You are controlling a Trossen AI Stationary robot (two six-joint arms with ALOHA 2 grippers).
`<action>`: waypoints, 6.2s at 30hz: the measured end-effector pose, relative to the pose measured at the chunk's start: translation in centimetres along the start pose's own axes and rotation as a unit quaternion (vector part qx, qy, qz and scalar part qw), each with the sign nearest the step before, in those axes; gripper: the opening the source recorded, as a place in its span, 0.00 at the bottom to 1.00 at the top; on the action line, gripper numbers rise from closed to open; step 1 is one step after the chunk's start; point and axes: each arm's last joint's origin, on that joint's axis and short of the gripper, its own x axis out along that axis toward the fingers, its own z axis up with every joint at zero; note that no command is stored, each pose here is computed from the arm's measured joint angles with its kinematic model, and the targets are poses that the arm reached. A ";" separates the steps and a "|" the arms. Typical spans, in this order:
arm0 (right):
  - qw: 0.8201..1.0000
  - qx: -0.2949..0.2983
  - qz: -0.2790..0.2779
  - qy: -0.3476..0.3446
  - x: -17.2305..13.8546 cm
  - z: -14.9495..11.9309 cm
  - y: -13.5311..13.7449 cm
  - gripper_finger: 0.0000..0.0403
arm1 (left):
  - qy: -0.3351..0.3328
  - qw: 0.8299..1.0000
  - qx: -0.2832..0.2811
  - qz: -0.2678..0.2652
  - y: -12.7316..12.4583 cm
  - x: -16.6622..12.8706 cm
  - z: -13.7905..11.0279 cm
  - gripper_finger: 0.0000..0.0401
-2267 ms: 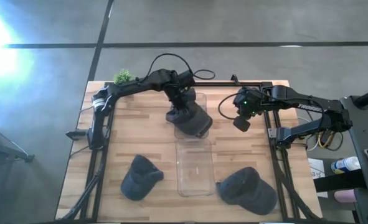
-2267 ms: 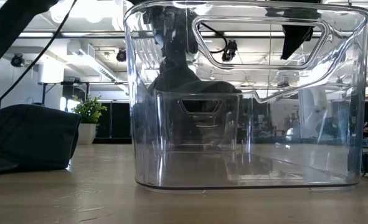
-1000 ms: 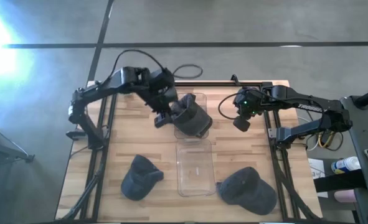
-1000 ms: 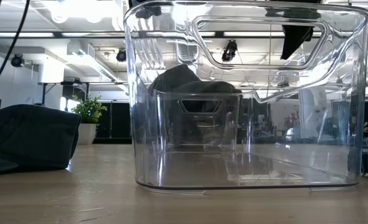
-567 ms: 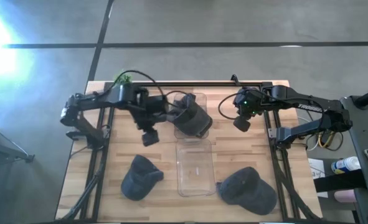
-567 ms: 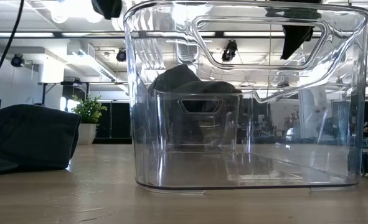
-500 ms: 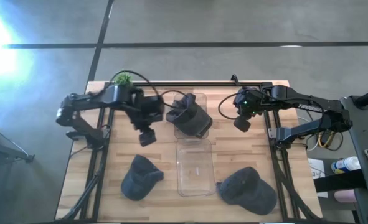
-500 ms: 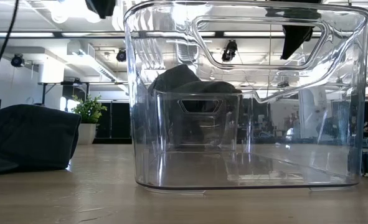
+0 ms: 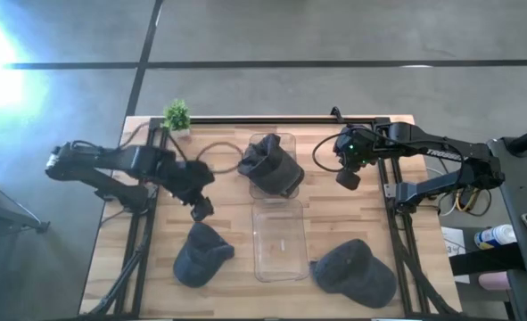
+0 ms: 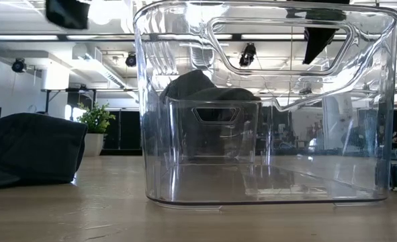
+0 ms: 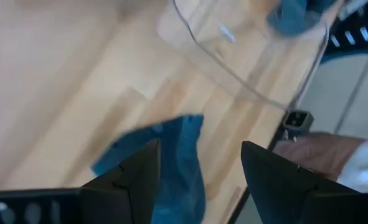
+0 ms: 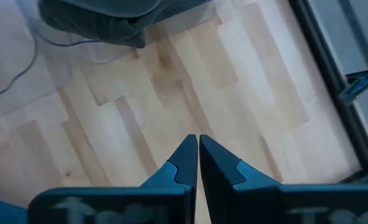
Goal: Pick & Place hat
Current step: Put the left blue cap into the bottom transparent bin
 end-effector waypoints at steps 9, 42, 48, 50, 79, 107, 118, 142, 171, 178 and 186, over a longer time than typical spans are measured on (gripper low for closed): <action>0.999 0.046 0.017 0.003 0.0 0.0 0.1 0.03 | 0.056 0.997 0.014 -0.056 -0.1 4.9 -3.8 0.54; 0.999 0.038 0.017 0.006 0.0 -0.1 0.1 0.03 | 0.102 0.982 0.140 -0.081 -0.1 14.6 -5.9 0.54; 0.999 0.031 0.017 0.006 0.0 -0.1 0.1 0.03 | 0.111 0.983 0.125 -0.079 0.3 14.8 -6.1 0.54; 0.999 0.029 0.017 0.006 0.0 -0.1 0.1 0.03 | 0.115 0.983 0.124 -0.076 0.6 15.0 -6.3 0.54; 0.999 0.028 0.016 0.004 0.0 -0.1 0.1 0.03 | 0.131 0.985 0.076 -0.085 4.1 17.7 -8.3 0.54; 1.000 0.019 0.014 0.003 0.0 -0.1 0.1 0.03 | 0.133 0.982 0.076 -0.112 3.6 17.6 -8.1 0.00; 1.000 0.018 0.013 0.003 0.0 -0.1 0.1 0.03 | 0.113 0.984 0.086 -0.107 1.3 15.0 -6.2 0.00; 1.000 0.015 0.014 0.003 0.0 -0.1 0.1 0.03 | -0.085 0.985 0.147 -0.008 -2.9 -0.1 -2.1 0.00; 1.000 0.017 0.016 0.003 0.0 0.0 0.1 0.03 | -0.222 0.922 0.297 -0.108 -10.1 1.6 7.3 0.00; 1.000 0.016 0.016 0.004 0.0 0.0 0.1 0.03 | -0.214 0.924 0.299 -0.104 -10.2 3.0 8.8 0.00; 1.000 0.015 0.012 0.003 0.0 0.0 0.1 0.03 | -0.166 0.931 0.290 -0.146 -10.5 8.0 9.2 0.00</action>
